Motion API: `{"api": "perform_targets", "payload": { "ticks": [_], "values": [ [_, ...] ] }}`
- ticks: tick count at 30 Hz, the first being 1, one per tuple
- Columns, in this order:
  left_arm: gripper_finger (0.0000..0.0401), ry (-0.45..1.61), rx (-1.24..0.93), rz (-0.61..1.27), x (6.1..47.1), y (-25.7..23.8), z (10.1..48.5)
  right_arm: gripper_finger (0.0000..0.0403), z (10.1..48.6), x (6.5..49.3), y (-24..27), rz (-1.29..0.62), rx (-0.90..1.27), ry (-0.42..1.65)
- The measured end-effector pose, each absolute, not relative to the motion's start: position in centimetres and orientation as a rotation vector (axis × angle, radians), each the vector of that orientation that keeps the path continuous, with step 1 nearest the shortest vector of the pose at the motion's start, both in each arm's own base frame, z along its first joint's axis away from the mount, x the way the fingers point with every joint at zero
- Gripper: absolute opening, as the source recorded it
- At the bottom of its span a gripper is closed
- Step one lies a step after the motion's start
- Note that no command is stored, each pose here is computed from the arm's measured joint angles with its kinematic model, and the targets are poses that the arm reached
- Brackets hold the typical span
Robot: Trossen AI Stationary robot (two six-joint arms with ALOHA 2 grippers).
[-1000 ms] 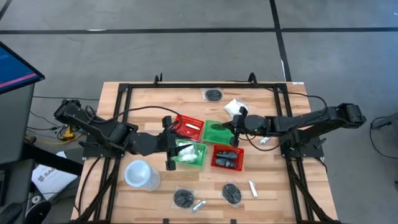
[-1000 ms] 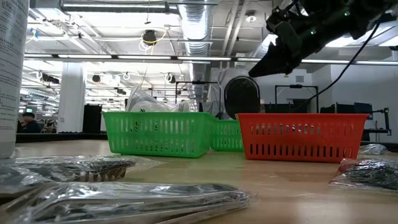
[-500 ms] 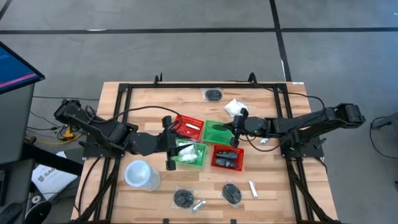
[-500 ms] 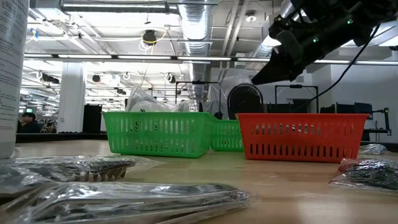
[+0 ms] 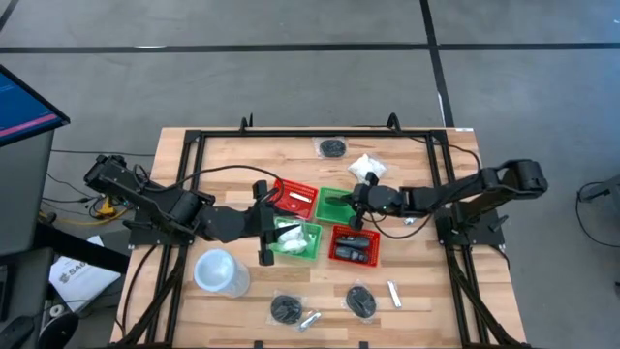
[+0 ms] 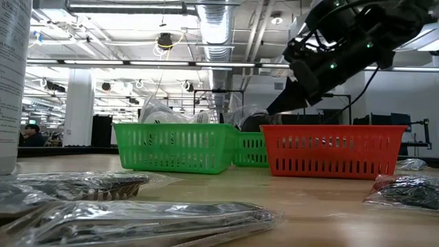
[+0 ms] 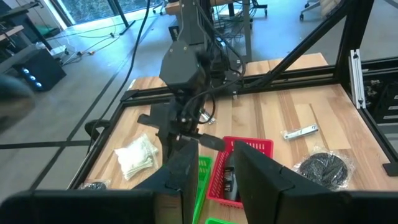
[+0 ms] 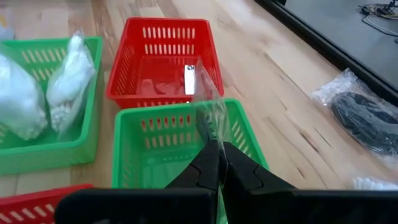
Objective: Pick & Place Travel size toiletries
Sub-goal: Put the black hairbrush into the top right green bin
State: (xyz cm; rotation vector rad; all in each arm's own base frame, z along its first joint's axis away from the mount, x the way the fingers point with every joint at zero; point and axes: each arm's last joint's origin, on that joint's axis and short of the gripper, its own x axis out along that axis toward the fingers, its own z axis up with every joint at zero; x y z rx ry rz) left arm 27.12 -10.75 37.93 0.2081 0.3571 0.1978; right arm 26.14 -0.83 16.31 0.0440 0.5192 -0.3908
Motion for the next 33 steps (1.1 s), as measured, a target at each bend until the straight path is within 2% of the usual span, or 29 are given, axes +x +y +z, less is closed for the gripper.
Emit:
{"api": "perform_targets", "payload": {
  "ticks": [12,25,33],
  "values": [
    [0.0094,0.358,0.208,0.195,27.1,-10.8,37.9,0.0010,16.0,26.5,-0.2,-0.338,0.038,0.519],
    [0.0094,0.358,0.208,0.195,27.1,-10.8,37.9,0.0126,16.7,26.6,0.4,-0.301,-0.012,0.471],
    [0.0094,0.358,0.208,0.199,27.1,-10.7,37.9,0.0180,19.3,26.4,1.8,-0.236,-0.056,0.376]
  ]
}}
